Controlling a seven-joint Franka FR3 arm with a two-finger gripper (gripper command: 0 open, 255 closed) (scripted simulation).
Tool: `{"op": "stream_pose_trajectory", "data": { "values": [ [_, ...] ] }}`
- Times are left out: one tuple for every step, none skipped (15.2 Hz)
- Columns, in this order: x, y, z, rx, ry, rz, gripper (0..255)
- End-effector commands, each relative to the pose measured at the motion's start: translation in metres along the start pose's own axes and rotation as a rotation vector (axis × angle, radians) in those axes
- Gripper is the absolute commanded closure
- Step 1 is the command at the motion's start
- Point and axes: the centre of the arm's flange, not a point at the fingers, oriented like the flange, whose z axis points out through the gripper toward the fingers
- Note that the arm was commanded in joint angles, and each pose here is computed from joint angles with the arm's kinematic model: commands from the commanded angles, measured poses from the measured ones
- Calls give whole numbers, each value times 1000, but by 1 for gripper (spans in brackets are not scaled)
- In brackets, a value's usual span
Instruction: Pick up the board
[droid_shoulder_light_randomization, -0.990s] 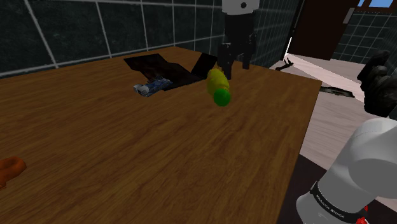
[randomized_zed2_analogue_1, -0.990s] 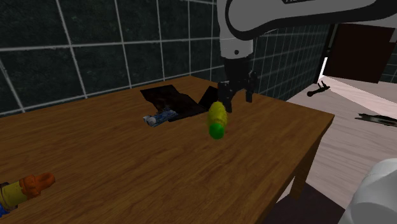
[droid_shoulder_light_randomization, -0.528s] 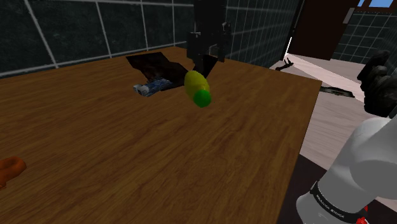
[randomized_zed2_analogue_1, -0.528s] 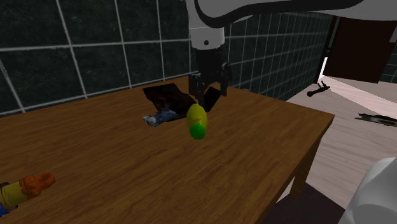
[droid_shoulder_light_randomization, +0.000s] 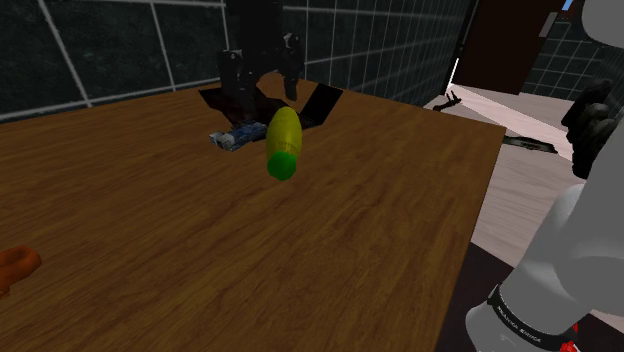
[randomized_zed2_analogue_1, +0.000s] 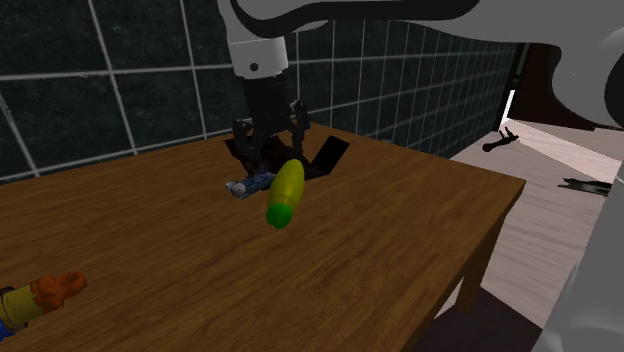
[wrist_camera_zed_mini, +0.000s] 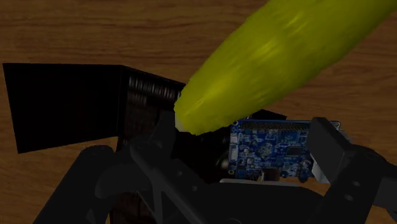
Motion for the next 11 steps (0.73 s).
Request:
{"op": "stream_pose_trajectory", "data": {
  "values": [
    [10,-23,-3,-1,-1,-18,0],
    [16,-34,-6,-1,1,-27,0],
    [22,-45,-10,-1,4,-36,0],
    [27,-57,-13,-1,6,-45,0],
    [32,-68,-16,-1,9,-53,0],
    [37,-79,-20,0,11,-62,0],
    [38,-80,-14,0,11,-62,0],
    [38,-80,-9,0,11,-62,0],
    [38,-81,-4,0,11,-62,0],
    [38,-82,1,0,11,-62,0],
    [38,-82,7,0,11,-62,0]
  ]
}}
